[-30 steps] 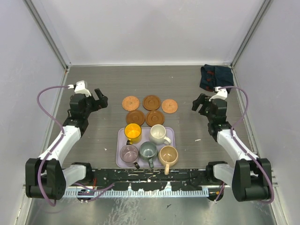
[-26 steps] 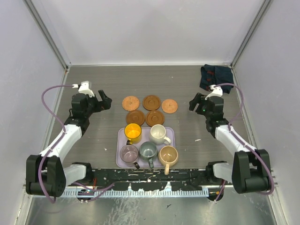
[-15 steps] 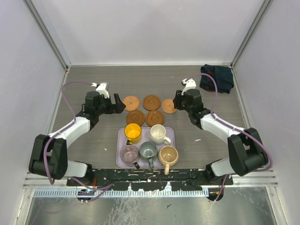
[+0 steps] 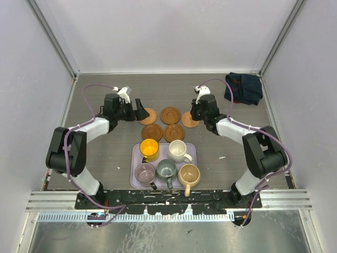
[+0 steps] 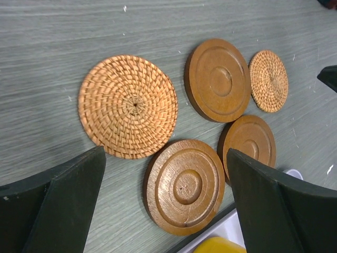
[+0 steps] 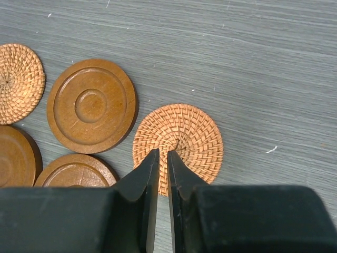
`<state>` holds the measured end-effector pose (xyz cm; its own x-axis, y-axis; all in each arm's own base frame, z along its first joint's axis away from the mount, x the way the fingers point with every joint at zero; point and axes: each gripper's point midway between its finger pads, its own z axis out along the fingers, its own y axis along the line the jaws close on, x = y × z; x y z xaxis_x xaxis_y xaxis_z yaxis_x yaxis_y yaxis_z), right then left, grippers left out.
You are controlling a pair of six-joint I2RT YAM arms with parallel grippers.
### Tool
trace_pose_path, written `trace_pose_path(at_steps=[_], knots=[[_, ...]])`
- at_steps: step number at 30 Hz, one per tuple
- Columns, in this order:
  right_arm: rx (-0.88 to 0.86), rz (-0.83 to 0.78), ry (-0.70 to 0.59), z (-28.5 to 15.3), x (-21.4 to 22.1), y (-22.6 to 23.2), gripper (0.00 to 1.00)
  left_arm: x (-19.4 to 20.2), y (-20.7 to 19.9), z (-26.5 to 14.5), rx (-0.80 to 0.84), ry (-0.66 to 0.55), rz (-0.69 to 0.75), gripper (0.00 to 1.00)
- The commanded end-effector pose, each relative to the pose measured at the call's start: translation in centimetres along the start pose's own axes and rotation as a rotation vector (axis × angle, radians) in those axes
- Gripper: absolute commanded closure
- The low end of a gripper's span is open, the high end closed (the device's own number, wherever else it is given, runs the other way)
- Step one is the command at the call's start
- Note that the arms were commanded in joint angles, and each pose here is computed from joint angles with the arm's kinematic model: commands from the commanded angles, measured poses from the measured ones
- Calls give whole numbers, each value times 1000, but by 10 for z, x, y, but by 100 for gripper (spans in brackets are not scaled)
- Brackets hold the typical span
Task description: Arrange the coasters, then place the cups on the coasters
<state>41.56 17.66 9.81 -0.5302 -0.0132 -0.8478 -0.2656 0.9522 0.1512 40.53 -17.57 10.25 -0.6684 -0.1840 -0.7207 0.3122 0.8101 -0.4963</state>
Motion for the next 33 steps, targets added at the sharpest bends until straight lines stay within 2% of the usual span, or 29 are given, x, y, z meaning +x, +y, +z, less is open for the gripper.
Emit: trace_pose_path(at_steps=[1, 3, 7, 8, 9, 14, 23, 28, 33], knots=[[-33, -11, -14, 5, -9, 12, 82, -14, -22, 7, 80, -41, 26, 2], [-34, -7, 9, 9, 0, 13, 82, -12, -21, 11, 80, -30, 29, 2], [-33, -4, 54, 16, 15, 15, 82, -4, -21, 19, 65, -1, 66, 47], [-33, -3, 67, 18, 20, 16, 83, -1, -20, 21, 53, 10, 73, 55], [-31, -1, 74, 20, 22, 17, 82, 0, -18, 22, 42, 16, 81, 57], [-21, 5, 120, 29, 33, 17, 82, 9, -13, 31, 22, 54, 87, 64], [61, 4, 201, 52, 53, 4, 82, 28, 8, 57, -39, 159, 38, 62], [109, -23, 204, 68, 47, -4, 81, 29, 21, 72, -96, 191, 22, 63], [156, -27, 197, 90, 32, -15, 81, 15, 36, 89, -168, 196, 28, 70]])
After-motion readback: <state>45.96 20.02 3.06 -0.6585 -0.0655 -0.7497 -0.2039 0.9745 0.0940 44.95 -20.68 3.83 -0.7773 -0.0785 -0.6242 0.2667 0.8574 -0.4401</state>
